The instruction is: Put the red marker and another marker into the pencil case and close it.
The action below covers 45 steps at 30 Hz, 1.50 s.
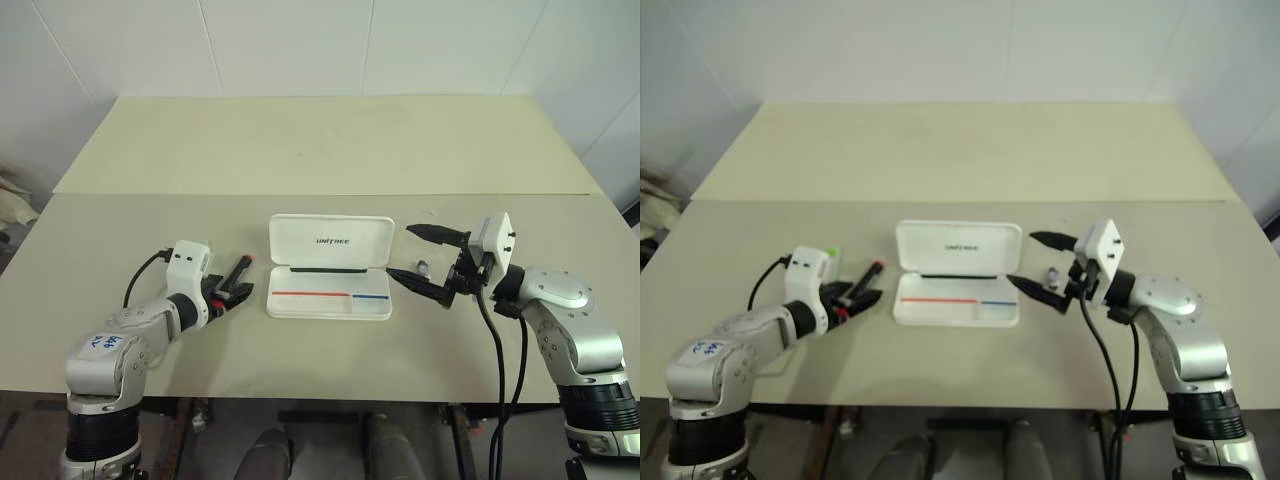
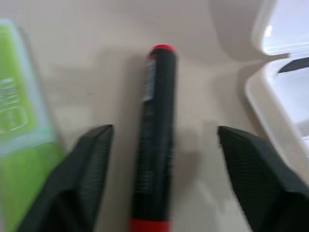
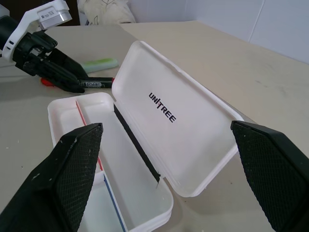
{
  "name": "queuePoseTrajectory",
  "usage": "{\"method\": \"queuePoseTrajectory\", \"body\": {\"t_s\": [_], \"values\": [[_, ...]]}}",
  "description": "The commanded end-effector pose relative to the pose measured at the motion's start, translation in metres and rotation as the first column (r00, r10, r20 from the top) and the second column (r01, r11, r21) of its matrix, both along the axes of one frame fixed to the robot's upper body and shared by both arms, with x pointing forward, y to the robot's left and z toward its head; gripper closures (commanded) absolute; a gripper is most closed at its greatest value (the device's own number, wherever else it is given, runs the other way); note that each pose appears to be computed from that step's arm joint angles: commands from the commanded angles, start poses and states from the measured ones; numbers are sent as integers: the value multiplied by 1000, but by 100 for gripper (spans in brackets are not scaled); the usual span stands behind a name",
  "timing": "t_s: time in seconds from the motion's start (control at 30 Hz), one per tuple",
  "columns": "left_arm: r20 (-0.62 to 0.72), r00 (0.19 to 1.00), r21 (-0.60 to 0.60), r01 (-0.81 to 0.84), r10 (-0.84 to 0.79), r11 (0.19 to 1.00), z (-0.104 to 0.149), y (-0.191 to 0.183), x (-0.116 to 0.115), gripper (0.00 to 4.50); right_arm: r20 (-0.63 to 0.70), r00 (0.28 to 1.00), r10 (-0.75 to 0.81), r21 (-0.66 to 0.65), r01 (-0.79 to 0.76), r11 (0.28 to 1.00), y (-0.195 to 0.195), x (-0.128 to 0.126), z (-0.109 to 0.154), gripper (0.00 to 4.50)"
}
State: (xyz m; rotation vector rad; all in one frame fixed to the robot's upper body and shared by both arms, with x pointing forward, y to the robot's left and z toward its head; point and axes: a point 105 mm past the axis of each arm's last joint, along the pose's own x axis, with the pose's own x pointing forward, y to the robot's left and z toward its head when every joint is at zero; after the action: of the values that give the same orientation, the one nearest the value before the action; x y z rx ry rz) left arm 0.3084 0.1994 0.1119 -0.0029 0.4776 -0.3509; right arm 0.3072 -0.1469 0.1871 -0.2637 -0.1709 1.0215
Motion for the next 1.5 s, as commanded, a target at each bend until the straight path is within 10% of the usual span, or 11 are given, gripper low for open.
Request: {"method": "queuePoseTrajectory", "body": {"t_s": [0.03,0.2,0.4,0.67,1.03,1.3,1.5], "values": [[-92,996,29,1,2,1000,-16,9,-10,231,65,998,-10,21,9,1000,-1,-1,14,0],[-112,994,59,6,1,998,-19,14,-12,390,67,998,-14,30,12,999,-1,0,14,0],[-65,998,32,21,-19,999,-15,12,-8,390,68,998,-13,36,11,999,1,0,14,0],[378,917,-70,-105,124,992,56,23,22,390,64,998,-8,30,6,1000,3,1,13,0],[676,716,130,114,-172,985,110,-4,13,390,88,995,-44,20,42,999,-17,1,20,0],[716,514,287,398,-471,871,130,-50,-10,390,109,991,-79,-20,82,996,-44,-19,36,0],[534,420,380,656,-734,652,100,-85,-22,390,107,984,-140,-50,146,988,-53,-25,31,0]]}}
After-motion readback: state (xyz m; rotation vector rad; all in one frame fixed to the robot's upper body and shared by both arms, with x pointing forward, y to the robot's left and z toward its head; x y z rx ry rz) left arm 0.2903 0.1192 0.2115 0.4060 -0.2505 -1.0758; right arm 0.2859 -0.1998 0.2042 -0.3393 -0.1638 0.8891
